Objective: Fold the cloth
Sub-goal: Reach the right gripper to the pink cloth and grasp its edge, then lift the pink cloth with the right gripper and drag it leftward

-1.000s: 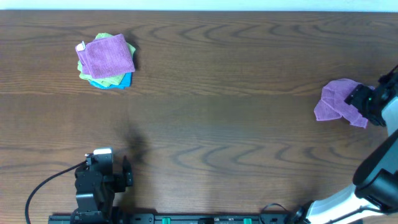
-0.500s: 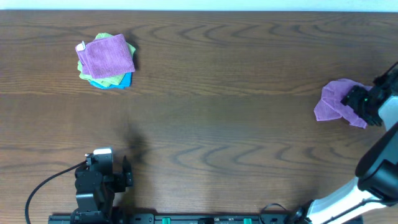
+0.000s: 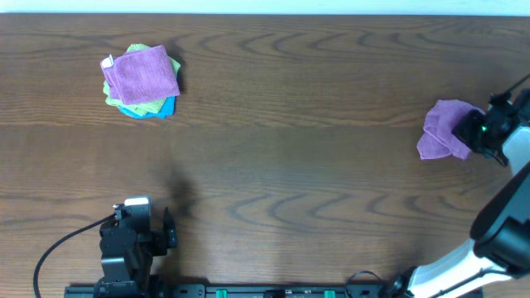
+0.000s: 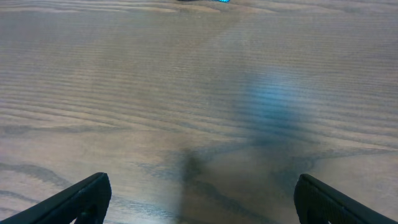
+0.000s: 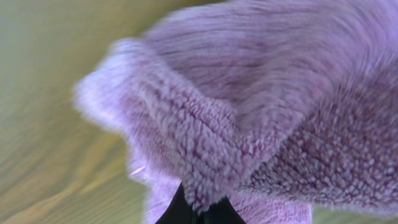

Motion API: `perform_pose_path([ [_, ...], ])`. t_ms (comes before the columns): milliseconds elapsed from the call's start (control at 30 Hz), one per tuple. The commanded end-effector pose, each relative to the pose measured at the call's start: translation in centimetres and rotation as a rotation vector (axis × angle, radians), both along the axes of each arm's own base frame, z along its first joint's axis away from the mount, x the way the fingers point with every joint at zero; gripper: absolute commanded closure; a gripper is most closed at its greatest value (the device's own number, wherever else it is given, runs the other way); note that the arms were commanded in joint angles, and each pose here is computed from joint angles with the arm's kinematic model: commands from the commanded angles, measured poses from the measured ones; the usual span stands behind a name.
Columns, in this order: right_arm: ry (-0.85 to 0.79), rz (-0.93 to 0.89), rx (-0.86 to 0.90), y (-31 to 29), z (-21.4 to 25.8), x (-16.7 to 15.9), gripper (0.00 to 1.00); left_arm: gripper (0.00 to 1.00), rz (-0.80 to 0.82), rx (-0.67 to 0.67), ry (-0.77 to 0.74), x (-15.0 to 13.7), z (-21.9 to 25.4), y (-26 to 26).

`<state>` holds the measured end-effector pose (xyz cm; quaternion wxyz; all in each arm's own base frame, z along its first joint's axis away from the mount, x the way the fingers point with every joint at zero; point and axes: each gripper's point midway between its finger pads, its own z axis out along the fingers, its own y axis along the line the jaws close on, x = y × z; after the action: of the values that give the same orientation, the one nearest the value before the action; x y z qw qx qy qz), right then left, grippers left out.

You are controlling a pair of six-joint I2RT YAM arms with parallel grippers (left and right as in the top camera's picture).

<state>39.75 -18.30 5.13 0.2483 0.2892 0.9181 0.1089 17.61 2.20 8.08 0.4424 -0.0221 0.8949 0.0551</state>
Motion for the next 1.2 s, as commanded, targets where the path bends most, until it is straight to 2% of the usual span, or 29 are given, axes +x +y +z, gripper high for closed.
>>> perform_pose_path([
  [0, -0.114, 0.163, 0.005, 4.6, 4.4, 1.7, 0.99, 0.05, -0.009, 0.005, -0.001, 0.0, -0.1, -0.1],
  [233, -0.171, 0.419, -0.027, 14.7, 8.7, 2.4, 0.99, 0.05, -0.009, 0.005, -0.001, 0.0, -0.1, -0.1],
  [467, -0.181, 0.661, -0.007, 24.9, 10.0, 1.1, 0.99, 0.05, -0.009, 0.005, -0.001, 0.0, -0.1, -0.1],
  [667, -0.172, 0.913, 0.02, 34.7, 10.5, -2.6, 0.99, 0.05, -0.009, 0.005, -0.001, 0.0, -0.1, -0.1],
  [833, -0.222, 1.111, 0.046, 42.3, 12.7, -7.4, 0.99, 0.05, -0.009, 0.005, -0.001, 0.0, -0.1, -0.1],
  [1000, -0.252, 1.141, 0.108, 45.6, 14.8, -10.2, 0.99, 0.05, -0.009, 0.005, -0.001, 0.0, -0.1, -0.1],
  [1100, -0.26, 1.111, 0.107, 45.8, 14.9, -9.7, 0.98, 0.05, -0.009, 0.005, -0.001, 0.0, -0.1, -0.1],
  [1167, -0.238, 1.041, 0.033, 44.7, 13.5, -8.0, 0.99, 0.05, -0.009, 0.005, -0.001, 0.0, -0.1, -0.1],
])
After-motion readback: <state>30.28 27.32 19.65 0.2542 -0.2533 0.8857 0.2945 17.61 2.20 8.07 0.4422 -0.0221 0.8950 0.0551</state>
